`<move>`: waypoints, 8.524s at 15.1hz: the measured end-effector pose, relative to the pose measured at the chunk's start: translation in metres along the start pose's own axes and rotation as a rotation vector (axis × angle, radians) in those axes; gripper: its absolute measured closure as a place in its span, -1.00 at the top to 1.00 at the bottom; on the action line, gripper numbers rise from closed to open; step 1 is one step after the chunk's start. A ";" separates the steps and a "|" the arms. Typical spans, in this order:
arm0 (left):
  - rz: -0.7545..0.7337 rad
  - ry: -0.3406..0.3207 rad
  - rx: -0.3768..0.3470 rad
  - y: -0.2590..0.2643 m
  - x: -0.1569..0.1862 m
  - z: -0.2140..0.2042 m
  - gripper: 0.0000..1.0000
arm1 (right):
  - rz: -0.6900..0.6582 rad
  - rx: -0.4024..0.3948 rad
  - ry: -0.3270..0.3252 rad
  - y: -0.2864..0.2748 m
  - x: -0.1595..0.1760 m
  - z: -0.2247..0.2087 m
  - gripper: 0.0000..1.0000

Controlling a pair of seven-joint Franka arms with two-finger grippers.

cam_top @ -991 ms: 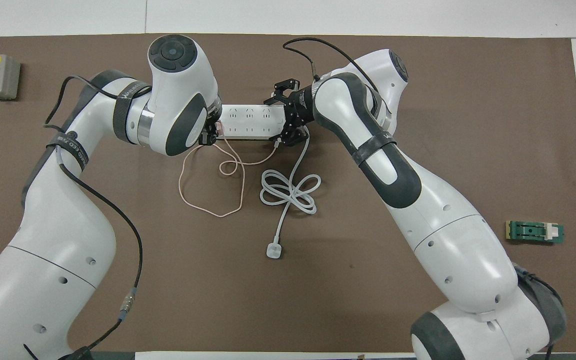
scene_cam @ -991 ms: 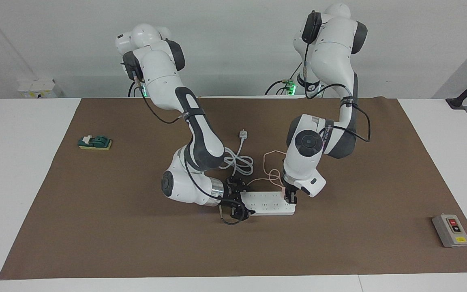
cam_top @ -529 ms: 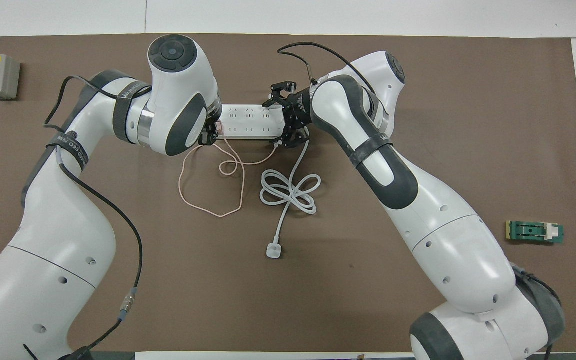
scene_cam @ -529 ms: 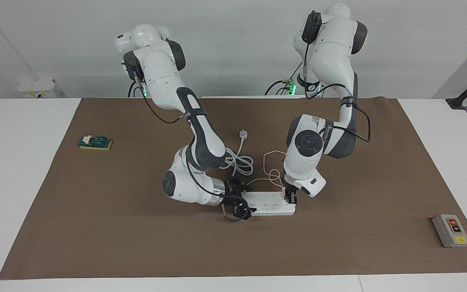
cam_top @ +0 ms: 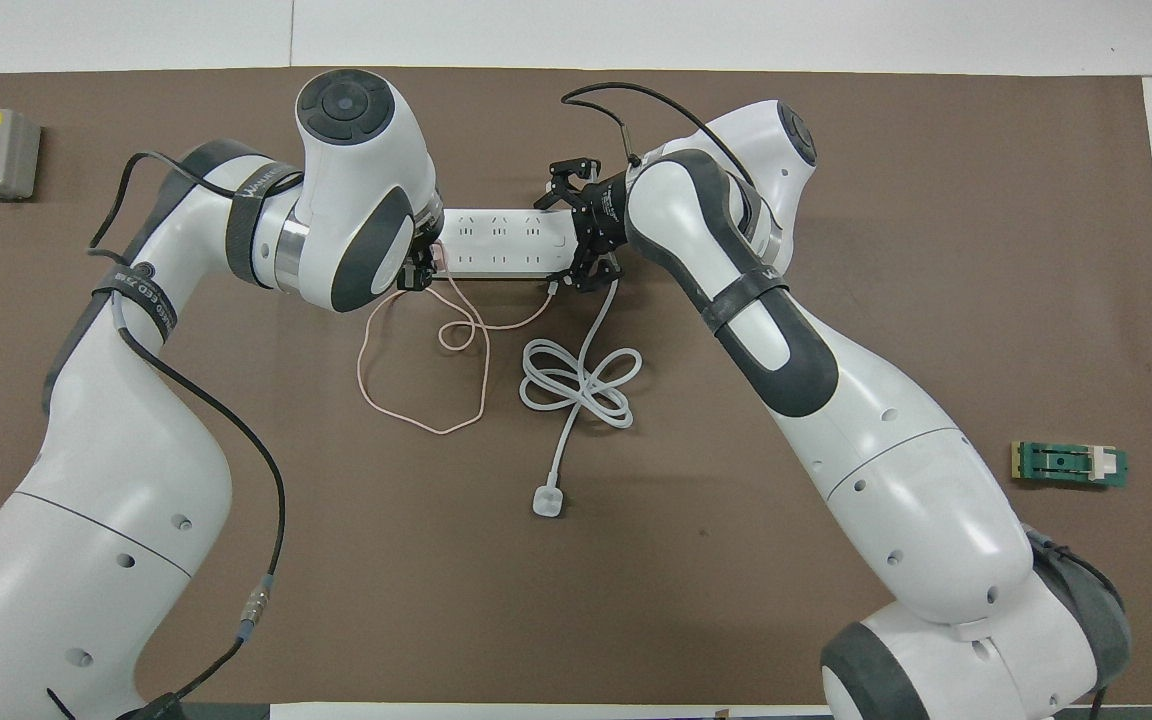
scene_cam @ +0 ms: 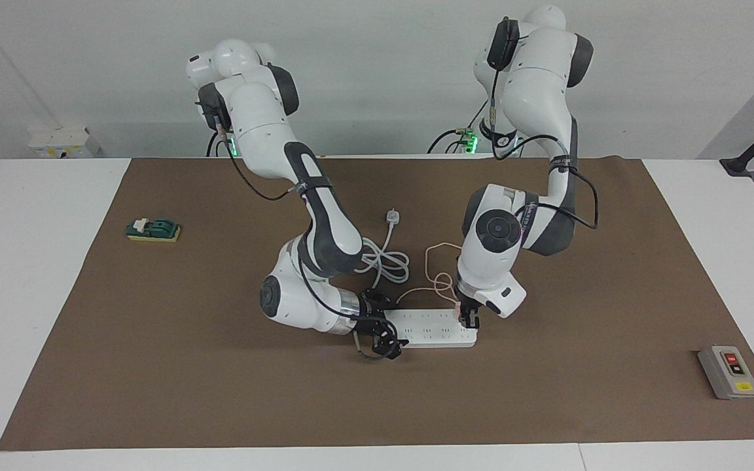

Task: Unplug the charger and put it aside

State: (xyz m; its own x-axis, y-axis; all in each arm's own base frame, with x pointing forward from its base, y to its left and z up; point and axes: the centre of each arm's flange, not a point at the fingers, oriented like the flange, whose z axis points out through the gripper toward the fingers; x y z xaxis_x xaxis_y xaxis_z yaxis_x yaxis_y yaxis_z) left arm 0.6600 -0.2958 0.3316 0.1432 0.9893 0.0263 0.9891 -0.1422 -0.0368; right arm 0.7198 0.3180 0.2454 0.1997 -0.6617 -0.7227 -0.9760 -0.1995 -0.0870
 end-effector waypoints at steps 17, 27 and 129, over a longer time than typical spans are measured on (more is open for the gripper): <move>0.028 0.001 -0.001 0.000 0.000 0.000 -0.43 | 0.003 0.002 0.006 -0.002 0.000 -0.001 0.91; 0.039 0.000 -0.002 0.000 0.000 -0.001 -0.43 | 0.003 0.004 0.007 -0.002 0.000 0.000 0.91; 1.410 -0.049 -0.022 -0.169 0.215 -0.281 1.00 | -1.298 -0.653 0.564 0.216 -0.089 -0.486 1.00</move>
State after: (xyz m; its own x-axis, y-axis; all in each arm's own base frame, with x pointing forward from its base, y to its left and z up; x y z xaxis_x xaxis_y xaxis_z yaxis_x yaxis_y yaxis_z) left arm 0.5324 -0.0681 0.6238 0.9984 0.0180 -0.0528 0.0187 -0.9997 0.0127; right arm 0.5331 -0.0179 0.6243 0.9975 0.0610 -0.0369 0.0605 -0.9981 -0.0146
